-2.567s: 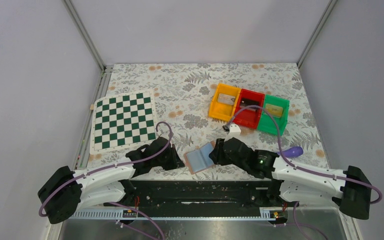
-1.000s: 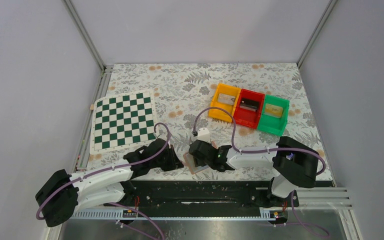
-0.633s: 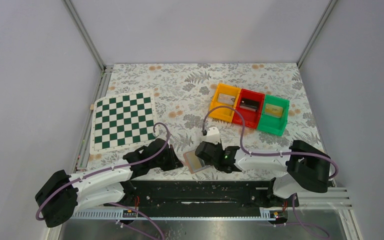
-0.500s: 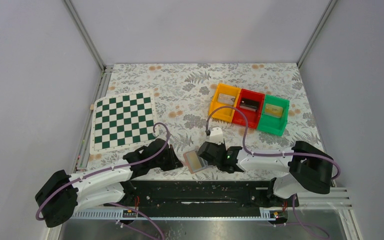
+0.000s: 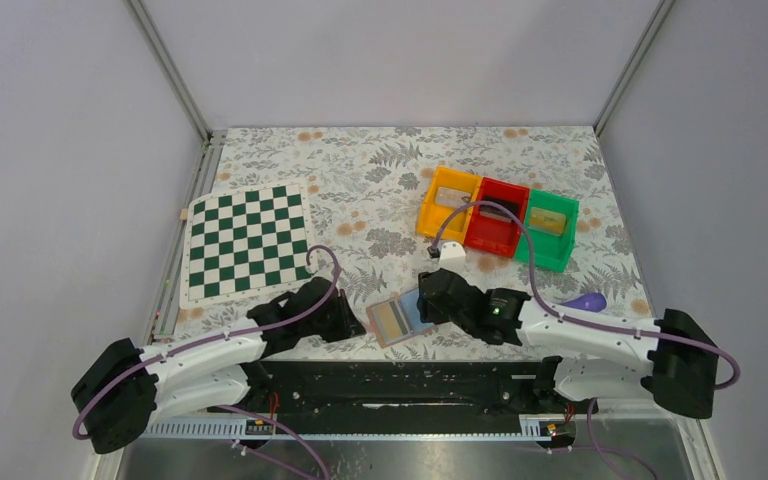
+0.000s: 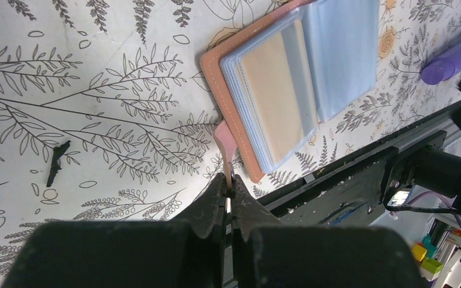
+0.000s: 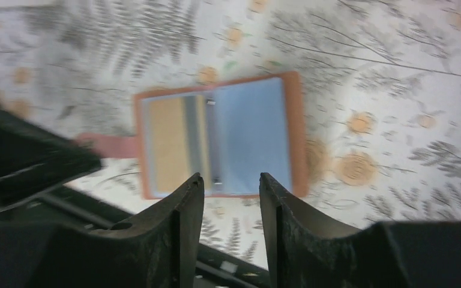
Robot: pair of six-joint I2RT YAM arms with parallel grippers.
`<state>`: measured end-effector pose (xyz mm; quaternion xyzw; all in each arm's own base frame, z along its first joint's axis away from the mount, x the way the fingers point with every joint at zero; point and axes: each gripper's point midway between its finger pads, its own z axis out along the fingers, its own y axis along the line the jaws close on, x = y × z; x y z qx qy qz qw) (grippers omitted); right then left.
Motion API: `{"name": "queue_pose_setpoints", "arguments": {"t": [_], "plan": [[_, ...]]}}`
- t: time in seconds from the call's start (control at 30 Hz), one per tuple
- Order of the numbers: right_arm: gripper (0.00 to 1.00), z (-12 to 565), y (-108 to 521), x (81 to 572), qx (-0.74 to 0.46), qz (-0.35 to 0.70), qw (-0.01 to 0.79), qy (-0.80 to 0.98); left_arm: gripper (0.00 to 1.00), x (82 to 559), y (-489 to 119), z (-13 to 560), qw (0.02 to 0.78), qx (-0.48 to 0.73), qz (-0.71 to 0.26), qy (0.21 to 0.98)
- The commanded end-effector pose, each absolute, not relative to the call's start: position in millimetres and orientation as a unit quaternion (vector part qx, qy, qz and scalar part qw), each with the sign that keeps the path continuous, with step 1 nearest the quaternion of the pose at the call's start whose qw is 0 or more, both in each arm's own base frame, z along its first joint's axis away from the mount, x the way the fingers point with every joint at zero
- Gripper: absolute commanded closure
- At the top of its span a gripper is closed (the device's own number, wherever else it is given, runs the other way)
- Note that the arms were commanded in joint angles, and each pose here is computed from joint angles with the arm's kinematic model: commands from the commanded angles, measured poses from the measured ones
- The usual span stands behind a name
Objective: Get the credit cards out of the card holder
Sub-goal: Open the card holder at the center of the board.
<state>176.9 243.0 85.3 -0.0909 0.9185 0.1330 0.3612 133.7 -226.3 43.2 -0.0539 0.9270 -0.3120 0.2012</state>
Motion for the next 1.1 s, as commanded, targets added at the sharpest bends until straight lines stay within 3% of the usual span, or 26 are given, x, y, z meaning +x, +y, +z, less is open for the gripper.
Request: {"name": "queue_pose_setpoints", "arguments": {"t": [0.0,0.3,0.53,0.83,0.9,1.0,1.07], "plan": [[0.55,121,295,164,-0.127,0.284,0.358,0.880,1.00,145,-227,48,0.221,-0.063,-0.308,0.923],[0.68,77,307,168,-0.139,0.249,0.324,0.902,0.96,156,-192,38,0.233,-0.100,-0.225,0.941],[0.69,60,310,165,-0.142,0.260,0.307,0.904,0.71,164,-194,59,0.236,-0.101,-0.231,0.938],[0.72,61,319,162,-0.139,0.291,0.304,0.897,0.73,166,-228,87,0.235,-0.070,-0.323,0.914],[0.68,60,321,162,-0.136,0.292,0.300,0.898,0.75,168,-229,81,0.229,-0.072,-0.315,0.918],[0.53,58,327,164,-0.140,0.286,0.296,0.901,0.77,168,-228,68,0.221,-0.079,-0.304,0.923],[0.50,52,327,167,-0.140,0.267,0.291,0.908,0.79,167,-227,59,0.211,-0.088,-0.296,0.927]]}}
